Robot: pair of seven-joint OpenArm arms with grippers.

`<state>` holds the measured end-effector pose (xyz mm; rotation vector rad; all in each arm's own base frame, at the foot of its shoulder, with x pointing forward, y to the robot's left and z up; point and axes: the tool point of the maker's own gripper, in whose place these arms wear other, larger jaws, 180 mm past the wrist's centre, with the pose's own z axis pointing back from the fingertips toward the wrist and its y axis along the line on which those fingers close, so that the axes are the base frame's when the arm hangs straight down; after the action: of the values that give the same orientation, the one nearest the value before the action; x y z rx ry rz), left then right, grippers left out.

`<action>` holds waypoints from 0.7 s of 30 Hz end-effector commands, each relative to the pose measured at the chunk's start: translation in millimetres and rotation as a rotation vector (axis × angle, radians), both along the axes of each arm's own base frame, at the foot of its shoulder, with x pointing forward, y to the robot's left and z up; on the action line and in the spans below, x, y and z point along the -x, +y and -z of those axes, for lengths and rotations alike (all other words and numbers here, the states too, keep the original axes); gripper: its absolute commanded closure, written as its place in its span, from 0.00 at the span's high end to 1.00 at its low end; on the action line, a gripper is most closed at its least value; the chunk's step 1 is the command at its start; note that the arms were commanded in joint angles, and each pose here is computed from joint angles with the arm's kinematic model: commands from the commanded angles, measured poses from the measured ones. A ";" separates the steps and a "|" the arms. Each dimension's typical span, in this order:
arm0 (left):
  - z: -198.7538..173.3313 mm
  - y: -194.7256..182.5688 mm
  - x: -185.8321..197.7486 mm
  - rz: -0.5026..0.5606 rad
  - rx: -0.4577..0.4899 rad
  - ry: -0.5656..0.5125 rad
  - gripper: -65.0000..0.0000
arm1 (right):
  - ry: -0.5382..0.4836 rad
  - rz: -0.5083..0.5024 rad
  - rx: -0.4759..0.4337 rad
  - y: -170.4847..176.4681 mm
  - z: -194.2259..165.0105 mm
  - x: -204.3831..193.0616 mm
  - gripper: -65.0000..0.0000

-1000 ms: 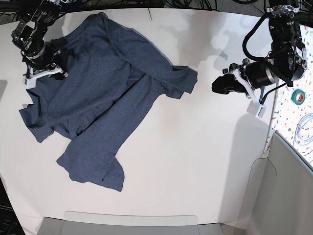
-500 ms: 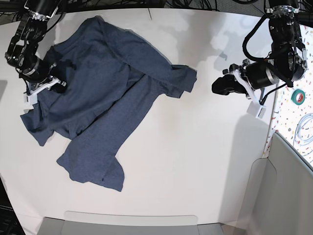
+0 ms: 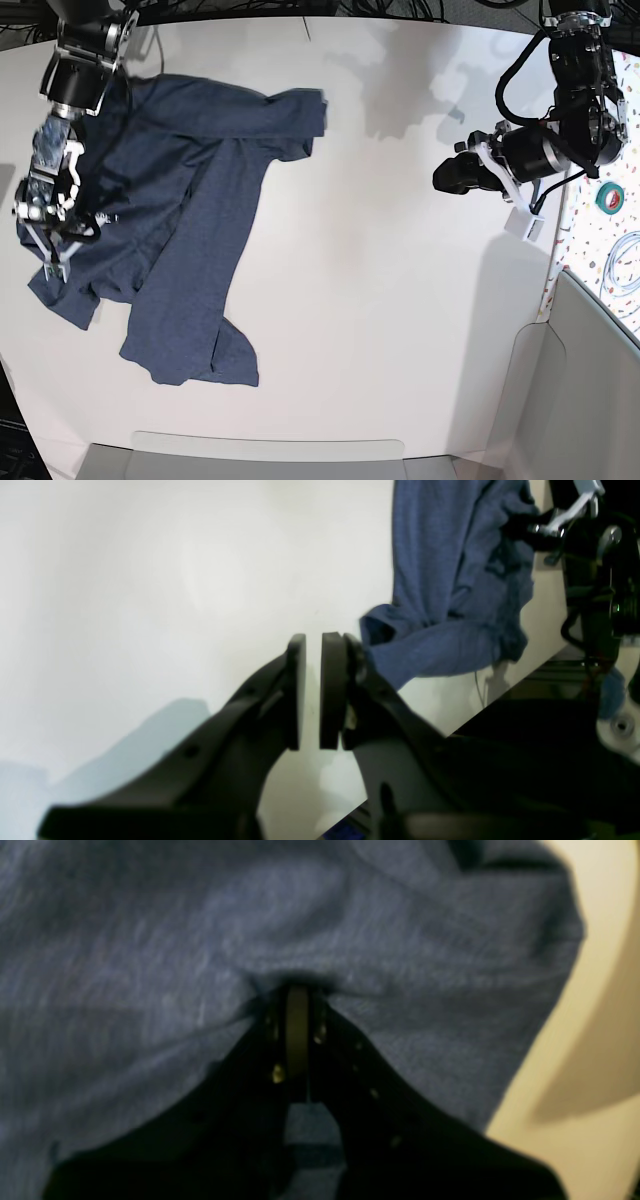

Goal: Layout the t-shirt on the table in an organized manner, then fold the t-shirt properly
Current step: 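Lift the shirt side with the right gripper and lay it flatter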

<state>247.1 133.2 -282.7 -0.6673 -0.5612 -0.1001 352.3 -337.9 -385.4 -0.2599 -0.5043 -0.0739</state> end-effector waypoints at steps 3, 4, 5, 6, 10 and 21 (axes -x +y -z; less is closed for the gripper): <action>-8.3 1.2 -3.3 0.005 0.000 -0.027 0.06 | -0.033 -0.002 0.045 -11.3 -7.5 -29.8 0.00; -8.3 1.2 -3.3 0.005 0.000 -0.027 0.06 | -0.034 -0.002 0.042 -12.7 -3.6 -34.3 0.00; -8.3 1.2 -3.3 0.005 0.000 -0.027 0.06 | -0.044 0.001 0.037 -13.6 -3.9 -39.3 0.00; -8.3 1.2 -3.3 0.005 0.000 -0.027 0.06 | -0.050 0.002 0.032 -13.6 -4.0 -42.6 0.00; -10.0 0.8 -5.2 0.004 0.002 -0.034 0.06 | -0.087 0.001 0.056 -13.6 -25.1 -47.6 0.00; -15.6 0.9 -10.9 0.004 0.003 -0.058 0.07 | -0.287 0.195 0.188 -17.5 -125.4 54.8 0.42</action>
<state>251.4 133.0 -278.9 -0.6680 -0.5753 -0.1054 293.0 -357.0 -265.9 -0.4903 -0.7492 -0.2644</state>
